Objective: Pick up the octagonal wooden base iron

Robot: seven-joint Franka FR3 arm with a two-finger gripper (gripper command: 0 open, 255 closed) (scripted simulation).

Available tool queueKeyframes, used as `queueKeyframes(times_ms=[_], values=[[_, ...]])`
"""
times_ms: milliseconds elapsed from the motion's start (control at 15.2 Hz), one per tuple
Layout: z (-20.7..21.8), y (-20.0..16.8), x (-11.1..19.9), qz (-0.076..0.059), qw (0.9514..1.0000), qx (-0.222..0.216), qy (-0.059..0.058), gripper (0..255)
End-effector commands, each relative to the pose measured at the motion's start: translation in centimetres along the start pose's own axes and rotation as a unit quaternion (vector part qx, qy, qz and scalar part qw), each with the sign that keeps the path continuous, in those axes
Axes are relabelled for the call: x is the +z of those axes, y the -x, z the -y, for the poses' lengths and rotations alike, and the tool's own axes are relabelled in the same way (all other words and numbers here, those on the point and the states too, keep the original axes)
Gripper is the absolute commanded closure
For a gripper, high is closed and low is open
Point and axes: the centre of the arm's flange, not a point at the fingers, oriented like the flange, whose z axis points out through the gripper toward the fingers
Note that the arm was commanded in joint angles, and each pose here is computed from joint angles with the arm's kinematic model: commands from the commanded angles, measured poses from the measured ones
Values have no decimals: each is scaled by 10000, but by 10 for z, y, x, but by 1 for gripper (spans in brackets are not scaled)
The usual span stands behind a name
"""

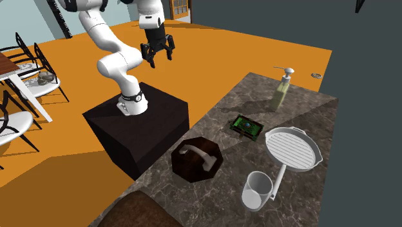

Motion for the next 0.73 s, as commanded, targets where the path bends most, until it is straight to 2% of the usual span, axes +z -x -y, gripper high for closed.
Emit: queueKeyframes(times_ms=[0,660], values=[[0,0,0,0,10000,0,0,0],[-51,-108,57,32,9996,-281,56,0]])
